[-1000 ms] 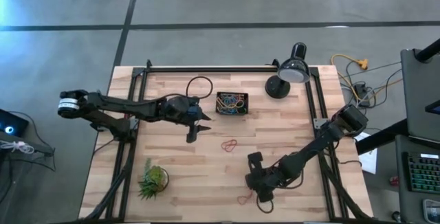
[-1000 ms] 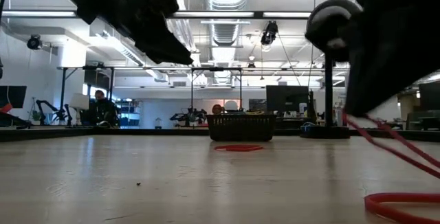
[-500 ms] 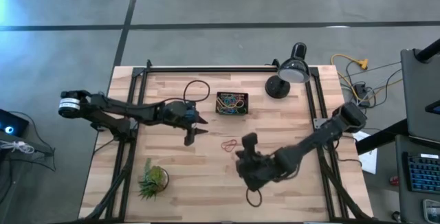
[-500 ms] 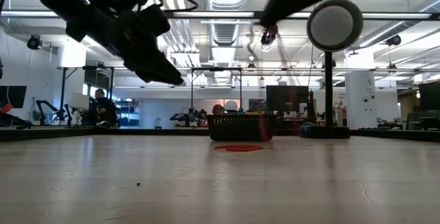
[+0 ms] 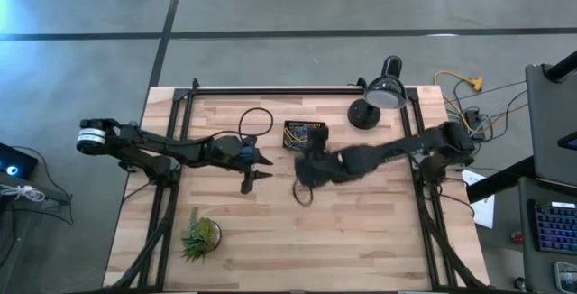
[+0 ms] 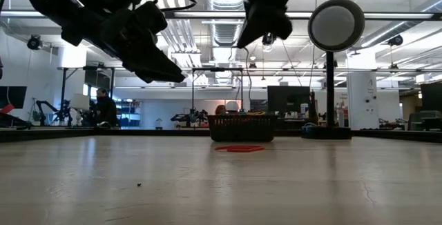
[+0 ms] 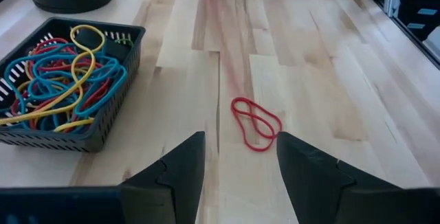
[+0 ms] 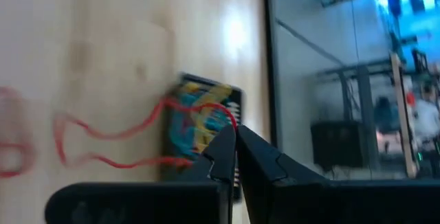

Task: Pick and place rubber bands into bin
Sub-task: Put the red rubber band into the basket

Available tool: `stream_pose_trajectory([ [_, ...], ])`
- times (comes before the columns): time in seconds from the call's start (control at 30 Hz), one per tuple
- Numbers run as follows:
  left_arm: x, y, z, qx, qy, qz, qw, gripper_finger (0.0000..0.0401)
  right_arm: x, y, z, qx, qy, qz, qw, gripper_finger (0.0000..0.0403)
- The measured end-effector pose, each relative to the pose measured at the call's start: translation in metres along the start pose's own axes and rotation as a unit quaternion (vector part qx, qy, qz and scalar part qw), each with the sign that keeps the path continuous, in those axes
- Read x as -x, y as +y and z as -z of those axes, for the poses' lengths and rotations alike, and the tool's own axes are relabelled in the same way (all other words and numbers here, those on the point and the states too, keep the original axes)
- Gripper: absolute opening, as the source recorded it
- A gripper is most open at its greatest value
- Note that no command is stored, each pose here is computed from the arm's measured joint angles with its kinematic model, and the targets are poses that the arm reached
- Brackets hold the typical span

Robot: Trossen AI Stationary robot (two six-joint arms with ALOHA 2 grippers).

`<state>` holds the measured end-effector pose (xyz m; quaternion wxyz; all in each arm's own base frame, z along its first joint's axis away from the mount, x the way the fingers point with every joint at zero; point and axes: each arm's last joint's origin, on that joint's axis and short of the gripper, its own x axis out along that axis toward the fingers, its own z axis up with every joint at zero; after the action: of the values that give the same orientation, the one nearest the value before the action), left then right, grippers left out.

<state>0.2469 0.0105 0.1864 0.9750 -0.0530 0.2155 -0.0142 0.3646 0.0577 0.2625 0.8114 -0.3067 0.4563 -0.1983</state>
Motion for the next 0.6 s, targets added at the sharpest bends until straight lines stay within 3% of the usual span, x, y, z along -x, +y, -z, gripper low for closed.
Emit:
stream_pose_trajectory([
  [0.23, 0.000, 0.000, 0.003, 0.000, 0.004, 0.002, 1.000, 0.0165, -0.032, -0.049, 0.014, -0.043, 0.038, 0.020, 0.998, 0.0009],
  [0.6, 0.000, 0.000, 0.004, 0.001, 0.006, 0.001, 1.000, 0.0165, -0.069, -0.092, 0.028, -0.082, 0.028, -0.009, 0.996, 0.0009],
])
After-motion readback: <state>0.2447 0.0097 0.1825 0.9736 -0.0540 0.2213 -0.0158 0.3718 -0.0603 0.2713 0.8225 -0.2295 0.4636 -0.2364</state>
